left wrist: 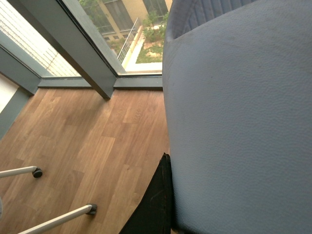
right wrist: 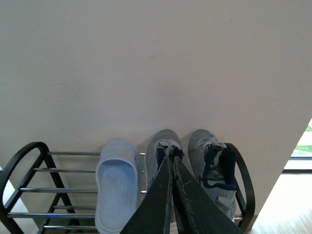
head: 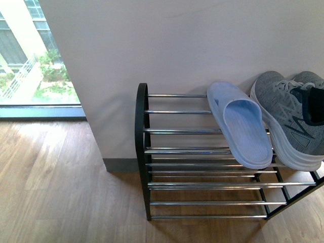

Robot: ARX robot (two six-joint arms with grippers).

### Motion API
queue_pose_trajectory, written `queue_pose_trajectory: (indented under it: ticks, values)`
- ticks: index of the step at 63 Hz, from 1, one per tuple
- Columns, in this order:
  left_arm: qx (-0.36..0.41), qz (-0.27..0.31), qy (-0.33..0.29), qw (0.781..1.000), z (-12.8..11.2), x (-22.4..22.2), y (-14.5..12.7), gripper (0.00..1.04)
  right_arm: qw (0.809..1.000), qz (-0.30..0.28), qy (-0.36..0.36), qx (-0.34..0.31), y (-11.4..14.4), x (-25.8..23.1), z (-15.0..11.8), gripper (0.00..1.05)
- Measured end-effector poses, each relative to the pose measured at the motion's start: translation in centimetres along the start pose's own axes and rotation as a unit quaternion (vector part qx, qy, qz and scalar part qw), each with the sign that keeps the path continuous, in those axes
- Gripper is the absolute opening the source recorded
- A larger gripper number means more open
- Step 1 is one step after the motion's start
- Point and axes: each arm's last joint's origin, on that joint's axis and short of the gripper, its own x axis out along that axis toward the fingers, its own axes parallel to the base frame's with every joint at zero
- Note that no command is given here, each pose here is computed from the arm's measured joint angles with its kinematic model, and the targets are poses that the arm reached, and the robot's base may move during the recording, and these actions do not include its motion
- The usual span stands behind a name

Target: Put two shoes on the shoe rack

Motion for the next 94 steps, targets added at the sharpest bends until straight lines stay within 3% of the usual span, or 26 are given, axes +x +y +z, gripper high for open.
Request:
queue_pose_trajectory:
  ticks: [6, 12, 18, 29, 44, 62, 76, 94]
  values:
    - [0.0, 0.0, 0.0, 1.0, 0.0, 0.0, 0.0, 0.02, 1.0, 0.0, 0.0, 0.0, 0.0, 0.0, 0.0, 0.03]
    - [-0.002, 0.001, -0.001, 1.0, 0.0, 0.0, 0.0, 0.02, 1.0, 0.0, 0.0, 0.0, 0.0, 0.0, 0.0, 0.21]
    - [-0.073, 0.002, 0.0, 0.997, 0.1, -0.2, -0.2, 0.02, 1.0, 0.0, 0.0, 0.0, 0.0, 0.0, 0.0, 0.34]
    - [-0.181, -0.118, 0.043, 0.975, 1.7, 0.1, -2.4, 0.02, 1.0, 0.0, 0.0, 0.0, 0.0, 0.0, 0.0, 0.62]
    - [-0.146, -0.244, 0.115, 0.952, 4.6, 2.9, -7.5, 0.02, 1.0, 0.0, 0.0, 0.0, 0.0, 0.0, 0.0, 0.96]
    - [-0.044, -0.283, 0.174, 0.942, 6.0, 7.3, -13.4, 0.02, 1.0, 0.0, 0.0, 0.0, 0.0, 0.0, 0.0, 0.96]
    - [0.002, -0.322, 0.167, 0.932, 8.4, 8.5, -17.2, 0.02, 1.0, 0.0, 0.0, 0.0, 0.0, 0.0, 0.0, 0.96]
    - [0.026, -0.321, 0.169, 0.932, 8.4, 10.4, -20.3, 0.02, 1.0, 0.0, 0.0, 0.0, 0.0, 0.0, 0.0, 0.96]
